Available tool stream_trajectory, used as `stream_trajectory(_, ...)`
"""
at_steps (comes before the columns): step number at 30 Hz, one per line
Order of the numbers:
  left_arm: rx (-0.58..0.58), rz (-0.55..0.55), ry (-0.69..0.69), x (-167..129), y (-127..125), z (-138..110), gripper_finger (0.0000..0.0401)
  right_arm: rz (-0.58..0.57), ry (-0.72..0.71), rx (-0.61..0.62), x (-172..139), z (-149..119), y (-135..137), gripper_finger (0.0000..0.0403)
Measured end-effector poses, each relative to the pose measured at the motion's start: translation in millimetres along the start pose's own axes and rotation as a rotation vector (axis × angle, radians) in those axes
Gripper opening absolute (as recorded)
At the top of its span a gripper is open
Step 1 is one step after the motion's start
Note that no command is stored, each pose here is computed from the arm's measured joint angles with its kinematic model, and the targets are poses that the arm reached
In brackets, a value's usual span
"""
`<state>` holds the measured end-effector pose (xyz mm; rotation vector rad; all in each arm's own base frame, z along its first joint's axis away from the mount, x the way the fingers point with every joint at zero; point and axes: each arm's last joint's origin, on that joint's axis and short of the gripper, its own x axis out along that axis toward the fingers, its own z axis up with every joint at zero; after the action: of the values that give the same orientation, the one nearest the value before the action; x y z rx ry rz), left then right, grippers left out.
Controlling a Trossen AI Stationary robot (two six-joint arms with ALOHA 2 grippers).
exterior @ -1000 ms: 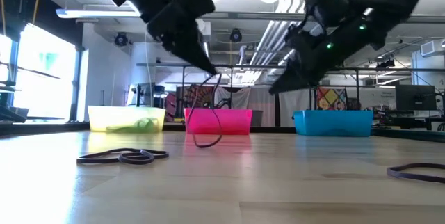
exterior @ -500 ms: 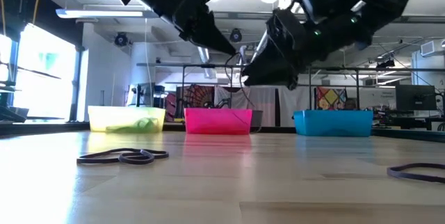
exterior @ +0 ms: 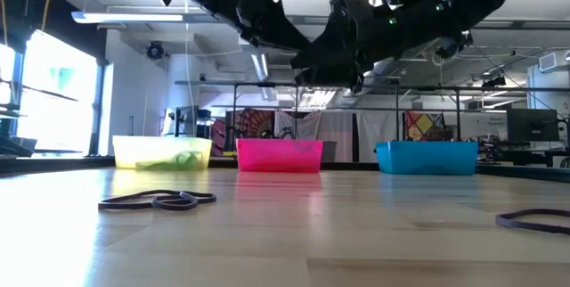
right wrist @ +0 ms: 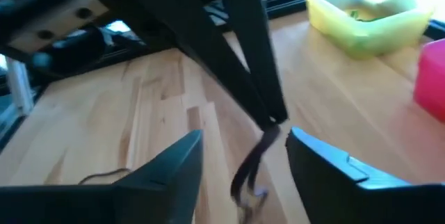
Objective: Sort rubber bands into baskets
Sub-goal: Put the violet rubber band into the blue bin
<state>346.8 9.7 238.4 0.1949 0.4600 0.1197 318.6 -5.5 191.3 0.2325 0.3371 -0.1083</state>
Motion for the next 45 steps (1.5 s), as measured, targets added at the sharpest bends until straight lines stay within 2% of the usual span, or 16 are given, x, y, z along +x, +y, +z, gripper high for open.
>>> stream_trajectory(4, -0.02, 0.013, -0.029, 0, 4, 2, 0.0, -0.074, -0.013, 0.013, 0, 0, -2, 0.0142)
stream_trajectory(8, -0.05, 0.033, -0.027, 1, 10, 1, 0.0003, -0.1, -0.017, 0.018, 0, 0, -3, 0.0043)
stream_trajectory(10, -0.056, 0.039, -0.024, 1, 12, 1, 0.0014, -0.101, -0.017, 0.017, 0, 0, -3, 0.0012)
stream_trajectory(16, -0.12, 0.047, -0.022, 2, 19, 0, 0.0072, -0.128, 0.016, 0.016, -7, 2, -7, 0.0003)
stream_trajectory(20, -0.137, 0.049, -0.023, 2, 21, -1, 0.011, -0.209, 0.037, 0.005, -19, 9, -15, 0.0002)
stream_trajectory(25, -0.141, 0.05, -0.024, 2, 22, -1, 0.0138, -0.363, 0.043, -0.015, -44, 24, -32, 0.0001)
stream_trajectory(35, -0.148, 0.002, -0.052, 4, 20, 0, 0.0145, -0.812, 0.072, -0.074, -106, 48, -90, 0.0)
stream_trajectory(45, -0.156, -0.031, -0.073, 21, 16, -8, 0.0145, -1.096, 0.174, -0.061, -143, 47, -156, 0.0)
